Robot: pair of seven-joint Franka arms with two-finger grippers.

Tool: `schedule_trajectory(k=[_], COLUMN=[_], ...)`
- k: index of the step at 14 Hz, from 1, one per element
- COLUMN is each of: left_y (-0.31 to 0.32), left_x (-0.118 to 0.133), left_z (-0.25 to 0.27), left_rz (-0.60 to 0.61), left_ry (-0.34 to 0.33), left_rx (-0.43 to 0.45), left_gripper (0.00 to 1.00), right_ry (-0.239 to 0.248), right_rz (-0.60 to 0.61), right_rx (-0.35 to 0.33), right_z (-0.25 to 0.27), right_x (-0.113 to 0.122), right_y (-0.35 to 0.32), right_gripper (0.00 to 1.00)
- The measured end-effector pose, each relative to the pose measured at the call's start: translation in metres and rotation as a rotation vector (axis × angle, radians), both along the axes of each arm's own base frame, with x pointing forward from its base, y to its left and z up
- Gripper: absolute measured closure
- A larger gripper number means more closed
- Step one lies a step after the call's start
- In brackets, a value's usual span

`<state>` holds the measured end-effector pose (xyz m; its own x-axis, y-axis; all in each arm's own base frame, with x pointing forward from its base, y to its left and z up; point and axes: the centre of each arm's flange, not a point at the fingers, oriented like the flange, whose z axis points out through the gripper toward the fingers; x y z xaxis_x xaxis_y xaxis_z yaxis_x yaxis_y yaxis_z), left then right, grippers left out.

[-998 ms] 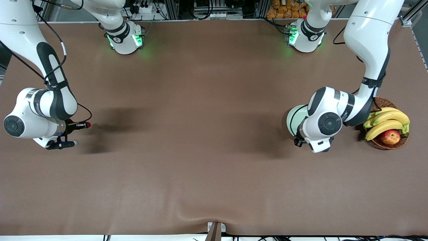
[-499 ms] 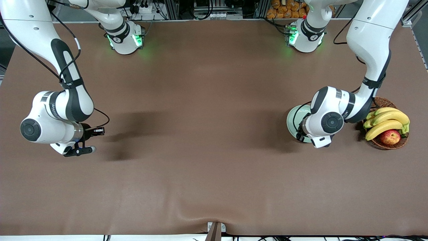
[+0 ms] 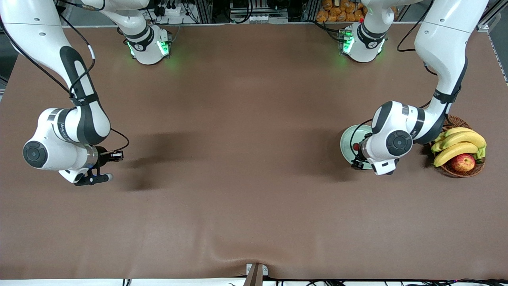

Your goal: Collect all strawberries into plate

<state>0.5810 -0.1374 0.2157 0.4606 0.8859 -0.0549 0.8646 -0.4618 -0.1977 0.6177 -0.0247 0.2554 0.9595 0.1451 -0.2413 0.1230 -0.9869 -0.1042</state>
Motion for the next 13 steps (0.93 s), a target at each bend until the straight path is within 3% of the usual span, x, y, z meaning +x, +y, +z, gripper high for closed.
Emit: schedule_trajectory(k=[13], left_y=[-0.045], left_x=[0.010], left_z=[0.037], left_rz=[-0.074], left_ry=[-0.072], left_rx=[-0.049], left_gripper=[0.00], right_ry=[0.003], right_rz=[-0.014], right_rx=[-0.009], right_z=[-0.001], right_x=[-0.001], right_y=[-0.014], right_gripper=[0.99])
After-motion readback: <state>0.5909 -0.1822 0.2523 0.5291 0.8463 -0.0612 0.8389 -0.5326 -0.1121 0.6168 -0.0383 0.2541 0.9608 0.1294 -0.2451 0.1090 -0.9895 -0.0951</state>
